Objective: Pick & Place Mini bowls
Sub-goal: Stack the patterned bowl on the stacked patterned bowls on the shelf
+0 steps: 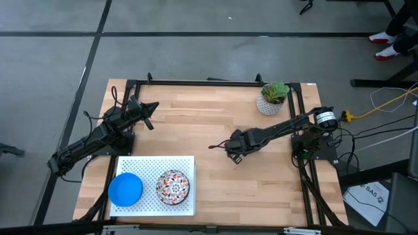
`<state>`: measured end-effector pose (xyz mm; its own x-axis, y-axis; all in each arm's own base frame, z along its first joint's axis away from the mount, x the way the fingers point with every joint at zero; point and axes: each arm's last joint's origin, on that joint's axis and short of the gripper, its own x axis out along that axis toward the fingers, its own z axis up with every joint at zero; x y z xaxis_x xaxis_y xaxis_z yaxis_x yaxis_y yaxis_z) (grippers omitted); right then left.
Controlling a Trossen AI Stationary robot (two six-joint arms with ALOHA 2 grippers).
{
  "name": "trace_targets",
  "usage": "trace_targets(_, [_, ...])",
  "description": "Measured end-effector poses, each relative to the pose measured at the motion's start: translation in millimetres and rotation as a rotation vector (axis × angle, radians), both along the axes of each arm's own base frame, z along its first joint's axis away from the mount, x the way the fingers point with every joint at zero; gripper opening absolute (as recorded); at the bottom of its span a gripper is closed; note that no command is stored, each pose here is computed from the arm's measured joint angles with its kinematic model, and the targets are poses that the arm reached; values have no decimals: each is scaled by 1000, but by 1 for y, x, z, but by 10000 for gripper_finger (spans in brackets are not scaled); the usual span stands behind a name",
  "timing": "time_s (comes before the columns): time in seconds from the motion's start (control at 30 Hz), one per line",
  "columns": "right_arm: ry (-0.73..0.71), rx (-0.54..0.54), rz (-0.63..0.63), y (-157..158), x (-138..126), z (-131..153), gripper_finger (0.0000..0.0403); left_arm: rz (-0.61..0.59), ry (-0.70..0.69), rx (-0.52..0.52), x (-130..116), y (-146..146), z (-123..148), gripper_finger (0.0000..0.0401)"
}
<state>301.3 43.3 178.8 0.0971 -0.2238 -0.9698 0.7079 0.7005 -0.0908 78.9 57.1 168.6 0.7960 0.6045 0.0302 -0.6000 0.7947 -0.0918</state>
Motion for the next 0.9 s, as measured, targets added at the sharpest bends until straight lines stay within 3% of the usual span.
trace_targets(0.1, [10,-7,4,0,-1,3,15,0,0,0,0,0,0,4])
trace_targets(0.27, [-3,28,4,1,5,13,31,0,0,0,0,0,0,4])
trace_targets(0.4, [-42,33,42,4,14,27,13,0,2,-2,0,0,0,4])
trace_targets(0.9, [-205,-48,147,-4,40,96,13,0,0,0,0,0,0,4])
